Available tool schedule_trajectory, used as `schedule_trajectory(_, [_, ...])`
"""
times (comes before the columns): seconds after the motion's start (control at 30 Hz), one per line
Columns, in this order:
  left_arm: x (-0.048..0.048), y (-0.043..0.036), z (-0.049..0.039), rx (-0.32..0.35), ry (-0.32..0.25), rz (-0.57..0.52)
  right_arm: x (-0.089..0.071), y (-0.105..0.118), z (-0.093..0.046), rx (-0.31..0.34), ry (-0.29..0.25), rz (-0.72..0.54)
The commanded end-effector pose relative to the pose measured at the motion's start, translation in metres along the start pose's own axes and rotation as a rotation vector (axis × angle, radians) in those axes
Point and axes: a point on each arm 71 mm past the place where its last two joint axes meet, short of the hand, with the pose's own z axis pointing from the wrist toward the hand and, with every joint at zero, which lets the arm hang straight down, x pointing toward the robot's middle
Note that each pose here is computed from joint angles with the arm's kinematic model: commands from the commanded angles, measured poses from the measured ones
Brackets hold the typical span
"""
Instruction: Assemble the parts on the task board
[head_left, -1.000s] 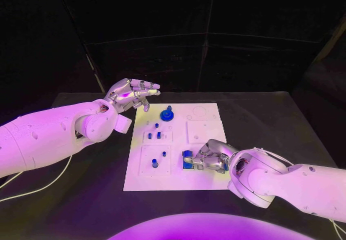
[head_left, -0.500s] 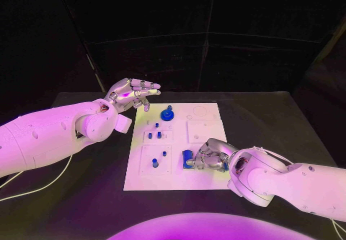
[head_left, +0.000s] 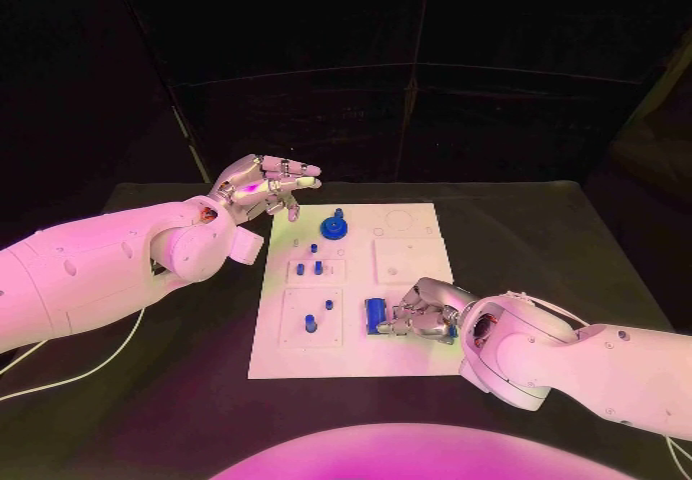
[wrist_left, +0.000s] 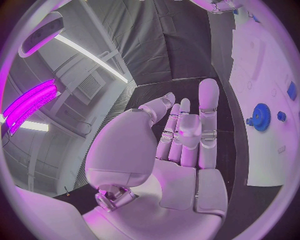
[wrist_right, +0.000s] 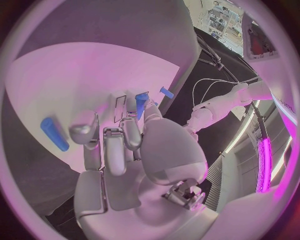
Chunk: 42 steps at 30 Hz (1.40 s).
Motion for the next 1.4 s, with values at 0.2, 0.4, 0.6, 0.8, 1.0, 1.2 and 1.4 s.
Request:
schedule_trajectory(0.2, [0.0006, -0.001, 0.0001, 0.009, 0.01, -0.008, 0.002, 0.003, -0.002, -0.05, 0.043, 0.013])
schedule_trajectory(0.4, [0.0005, -0.0009, -0.0001, 0.008, 0.01, -0.008, -0.004, -0.001, -0.003, -0.049, -0.006, 0.023])
schedule_trajectory(0.6, [0.0012, -0.0006, 0.0003, 0.008, 0.012, -0.008, -0.005, -0.002, -0.002, -0.042, -0.028, 0.027])
schedule_trajectory(0.8, [0.0013, -0.0002, 0.0003, 0.006, 0.013, -0.009, -0.004, -0.002, 0.002, -0.025, -0.018, 0.017])
schedule_trajectory(1.0, [0.0015, 0.0, 0.0003, 0.006, 0.013, -0.009, -0.003, -0.003, 0.006, 0.003, -0.02, -0.006])
schedule_trajectory(1.2, [0.0016, 0.0002, 0.0003, 0.005, 0.013, -0.009, -0.004, -0.003, 0.009, 0.013, -0.036, -0.039])
schedule_trajectory(1.4, [0.0014, 0.0004, 0.0002, 0.004, 0.013, -0.008, -0.005, -0.002, 0.01, 0.011, -0.059, -0.045])
